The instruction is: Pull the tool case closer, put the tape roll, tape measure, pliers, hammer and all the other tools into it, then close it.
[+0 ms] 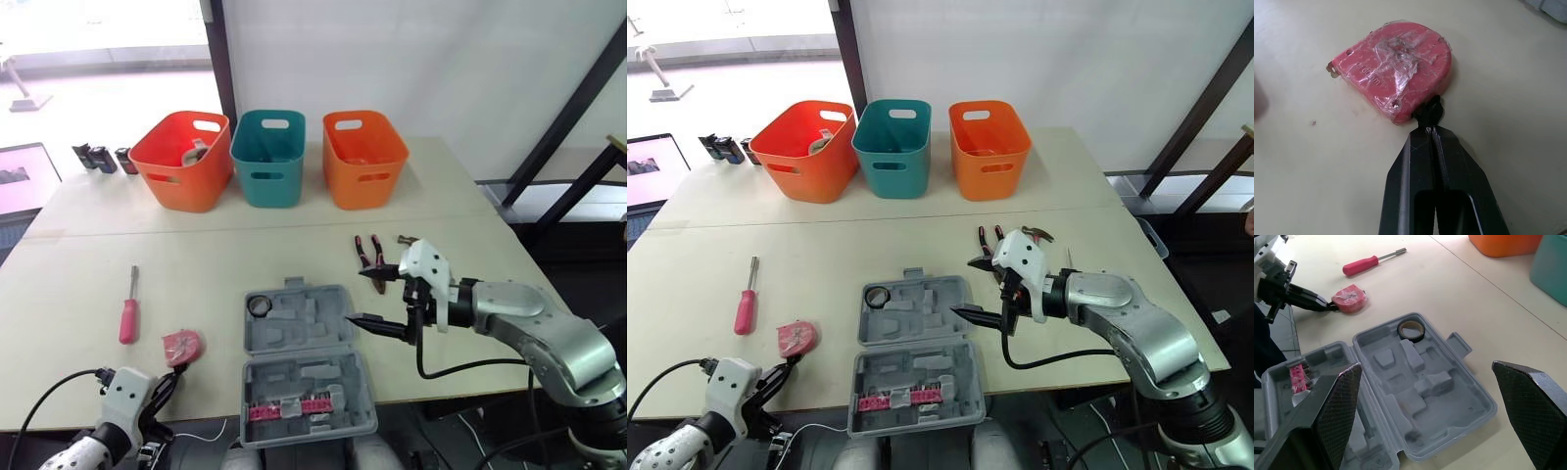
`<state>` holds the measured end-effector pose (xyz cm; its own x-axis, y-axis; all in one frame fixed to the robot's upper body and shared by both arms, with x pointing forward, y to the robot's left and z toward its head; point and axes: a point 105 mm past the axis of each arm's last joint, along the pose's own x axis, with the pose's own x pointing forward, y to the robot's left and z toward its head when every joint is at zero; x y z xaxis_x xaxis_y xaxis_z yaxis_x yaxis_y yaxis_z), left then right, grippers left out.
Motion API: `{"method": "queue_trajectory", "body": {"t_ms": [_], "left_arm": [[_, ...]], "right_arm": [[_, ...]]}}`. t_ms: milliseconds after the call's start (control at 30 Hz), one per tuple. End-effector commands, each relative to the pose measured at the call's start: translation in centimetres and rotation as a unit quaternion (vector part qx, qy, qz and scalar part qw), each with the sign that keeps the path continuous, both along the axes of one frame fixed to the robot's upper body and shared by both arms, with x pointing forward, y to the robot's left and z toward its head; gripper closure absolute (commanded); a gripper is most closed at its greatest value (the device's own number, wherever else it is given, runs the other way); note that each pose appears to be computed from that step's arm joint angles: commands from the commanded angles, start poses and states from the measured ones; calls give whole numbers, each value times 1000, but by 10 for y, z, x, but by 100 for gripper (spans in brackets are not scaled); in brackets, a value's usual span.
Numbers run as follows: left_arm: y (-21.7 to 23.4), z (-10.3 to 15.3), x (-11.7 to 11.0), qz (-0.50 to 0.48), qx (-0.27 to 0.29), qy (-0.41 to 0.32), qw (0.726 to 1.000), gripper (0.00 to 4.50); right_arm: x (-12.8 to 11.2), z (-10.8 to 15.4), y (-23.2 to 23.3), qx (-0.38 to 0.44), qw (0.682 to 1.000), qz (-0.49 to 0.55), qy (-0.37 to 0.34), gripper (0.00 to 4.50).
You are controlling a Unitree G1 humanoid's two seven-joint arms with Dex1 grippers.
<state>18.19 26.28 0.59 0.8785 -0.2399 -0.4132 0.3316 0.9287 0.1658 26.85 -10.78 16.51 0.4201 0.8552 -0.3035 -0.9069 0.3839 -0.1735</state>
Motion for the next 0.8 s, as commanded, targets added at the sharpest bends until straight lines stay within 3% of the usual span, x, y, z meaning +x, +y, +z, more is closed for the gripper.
{"method": "queue_trajectory", "body": {"t_ms": [33,267,600,800], "left_arm": [[3,-18,-29,-9,-8,62,998,443],[5,-14,-45,-25,-15,82,996,443],[8,-5,-32,-8,-10,66,998,443],[10,25,-23,-27,-18,35,999,190]], "right_arm": [[1,10,0,0,1000,6,-26,0],[1,11,1,6,1000,11,-28,0],[-2,12,4,16,999,23,-26,0],[-2,13,2,21,999,29,-22,0]]}}
